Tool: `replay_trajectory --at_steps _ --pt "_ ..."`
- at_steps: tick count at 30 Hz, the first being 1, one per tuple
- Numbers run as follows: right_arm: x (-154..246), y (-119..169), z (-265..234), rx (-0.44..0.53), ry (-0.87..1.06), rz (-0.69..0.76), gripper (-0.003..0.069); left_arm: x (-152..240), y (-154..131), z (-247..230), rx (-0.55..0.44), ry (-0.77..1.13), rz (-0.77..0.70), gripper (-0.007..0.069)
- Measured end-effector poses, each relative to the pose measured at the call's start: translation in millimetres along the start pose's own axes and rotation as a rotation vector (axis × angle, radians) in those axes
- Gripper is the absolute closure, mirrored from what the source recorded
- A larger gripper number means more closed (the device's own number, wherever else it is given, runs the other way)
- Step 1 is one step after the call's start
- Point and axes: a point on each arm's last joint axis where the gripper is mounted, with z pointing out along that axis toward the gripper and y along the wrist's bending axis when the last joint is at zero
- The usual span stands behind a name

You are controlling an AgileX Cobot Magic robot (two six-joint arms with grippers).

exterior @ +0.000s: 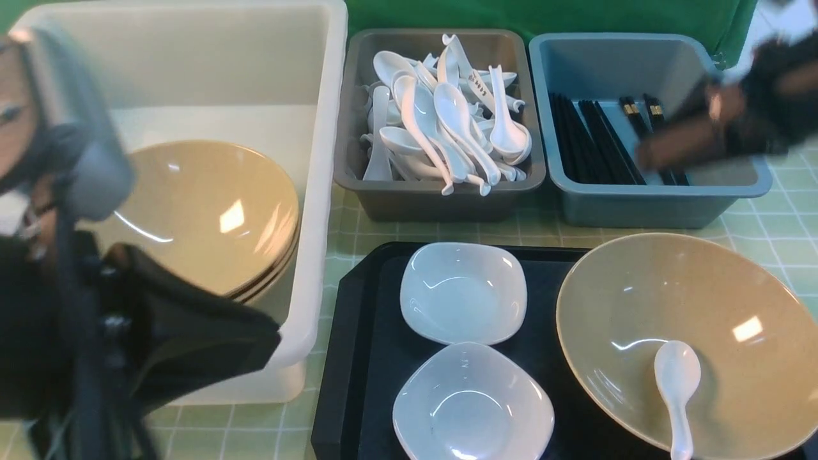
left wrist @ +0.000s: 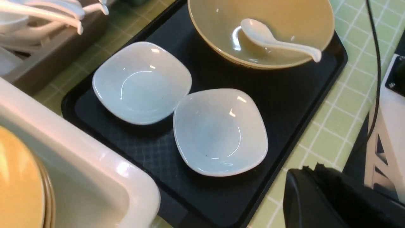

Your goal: On green table put chopsticks spoon bowls plates into blue grey white boxes.

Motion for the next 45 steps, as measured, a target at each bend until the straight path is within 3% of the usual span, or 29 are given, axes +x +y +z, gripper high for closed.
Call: replay_trajectory --at_steps 3,7,9,13,14,16,17,24,36,40,43,44,45 --pt "47.1 33.2 13.5 -0.063 0.104 0.008 0.0141 9.1 -8.3 -7.7 -0.014 -0.08 -0.001 0.0627" --pt "76.0 46.5 21.7 -0.09 0.227 -0.012 0.0141 23.1 -14.7 -5.9 -0.006 -0.137 -0.035 0.0627" --pt "80.8 44.1 24.1 -0.025 0.278 0.039 0.0141 30.0 -16.6 -2.3 0.005 -0.146 -0.056 0.0627" --pt "91.5 34.1 28.2 0.189 0.403 0.083 0.014 34.6 -17.5 1.4 0.013 -0.149 -0.066 0.0627" --pt "95.9 29.9 30.8 0.293 0.458 0.115 0.014 34.2 -18.0 1.9 0.017 -0.155 -0.064 0.0627" --pt "97.7 27.3 33.9 0.361 0.486 0.142 0.014 33.4 -18.4 1.6 0.019 -0.164 -0.057 0.0627" --pt "97.4 26.8 41.0 0.405 0.481 0.244 0.014 32.8 -19.8 1.4 0.027 -0.172 -0.04 0.0627" --pt "90.7 18.7 72.4 0.391 0.443 0.436 0.014 31.6 -23.0 0.8 0.054 -0.189 -0.026 0.0627" --pt "96.0 -5.7 103.7 0.474 0.545 0.487 0.0146 33.2 -25.3 0.7 0.077 -0.172 -0.028 0.0627" --pt "96.8 -7.4 106.5 0.471 0.559 0.473 0.0216 33.3 -25.3 0.7 0.078 -0.171 -0.029 0.0627" --pt "97.0 -7.1 106.5 0.462 0.566 0.456 0.0344 33.3 -25.3 0.7 0.078 -0.171 -0.029 0.0627" --pt "97.0 -7.1 106.5 0.462 0.566 0.455 0.0355 33.3 -25.3 0.7 0.078 -0.171 -0.029 0.0627" --pt "97.1 -7.0 106.4 0.457 0.571 0.441 0.0457 33.3 -25.3 0.7 0.078 -0.171 -0.029 0.0627"
